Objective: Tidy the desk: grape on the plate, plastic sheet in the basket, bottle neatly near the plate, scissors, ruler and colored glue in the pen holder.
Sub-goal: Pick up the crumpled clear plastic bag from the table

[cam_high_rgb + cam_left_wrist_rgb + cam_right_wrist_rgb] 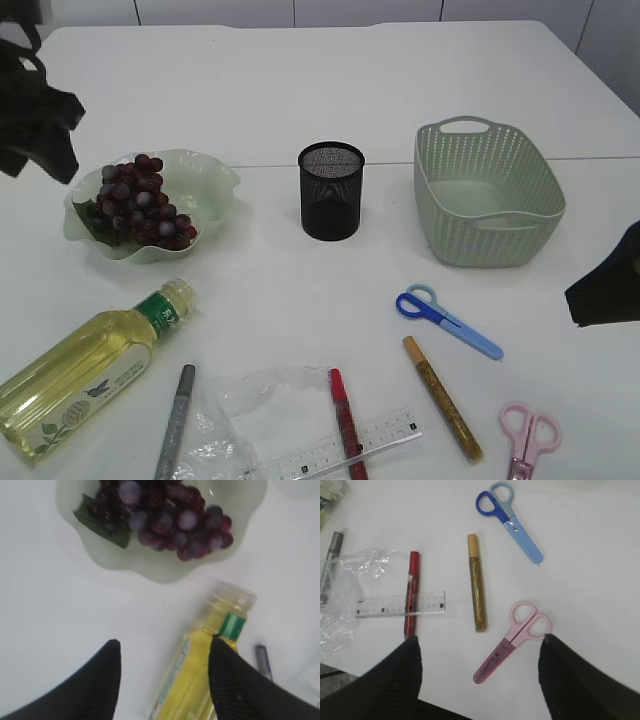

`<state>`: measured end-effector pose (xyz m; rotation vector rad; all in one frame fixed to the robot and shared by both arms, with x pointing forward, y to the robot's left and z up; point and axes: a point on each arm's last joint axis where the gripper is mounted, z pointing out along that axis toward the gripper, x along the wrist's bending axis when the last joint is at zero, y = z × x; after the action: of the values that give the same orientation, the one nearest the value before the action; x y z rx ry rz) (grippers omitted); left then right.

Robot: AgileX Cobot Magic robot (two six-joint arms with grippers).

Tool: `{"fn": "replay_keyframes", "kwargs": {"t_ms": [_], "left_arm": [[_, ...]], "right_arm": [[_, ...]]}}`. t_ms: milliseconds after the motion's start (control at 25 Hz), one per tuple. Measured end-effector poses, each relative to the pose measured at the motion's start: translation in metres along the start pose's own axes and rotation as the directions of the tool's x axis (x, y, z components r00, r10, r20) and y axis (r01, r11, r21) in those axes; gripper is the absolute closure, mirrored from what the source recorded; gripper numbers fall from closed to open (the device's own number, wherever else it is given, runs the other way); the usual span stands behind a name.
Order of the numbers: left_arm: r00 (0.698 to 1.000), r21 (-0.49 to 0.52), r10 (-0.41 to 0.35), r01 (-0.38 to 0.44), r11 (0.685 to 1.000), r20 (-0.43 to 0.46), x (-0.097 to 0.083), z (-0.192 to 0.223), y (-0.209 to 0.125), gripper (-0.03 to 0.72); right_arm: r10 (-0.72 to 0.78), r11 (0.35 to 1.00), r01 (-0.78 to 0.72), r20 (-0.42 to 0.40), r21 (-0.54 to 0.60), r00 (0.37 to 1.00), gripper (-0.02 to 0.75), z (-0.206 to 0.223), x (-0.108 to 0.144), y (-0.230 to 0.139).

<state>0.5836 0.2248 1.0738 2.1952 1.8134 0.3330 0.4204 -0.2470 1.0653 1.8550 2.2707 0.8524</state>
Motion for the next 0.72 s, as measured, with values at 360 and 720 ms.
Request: {"fn": "replay_keyframes", "kwargs": {"t_ms": [360, 720], "left_arm": [[0.999, 0.121, 0.000, -0.005, 0.993, 0.039, -0.002, 0.011, -0.079, 0.291], [0.995, 0.066, -0.020, 0.014, 0.998, 0.097, -0.005, -0.024, -0.123, 0.291]], "right_arm": [[-0.030, 0.999, 0.031, -0.044, 0.026, 0.999, 0.205, -0.013, 0.008, 0.014], [-0.263, 0.959, 0.267, -0.057, 0.094, 0.963, 0.206, 0.002, 0.043, 0.042]]}}
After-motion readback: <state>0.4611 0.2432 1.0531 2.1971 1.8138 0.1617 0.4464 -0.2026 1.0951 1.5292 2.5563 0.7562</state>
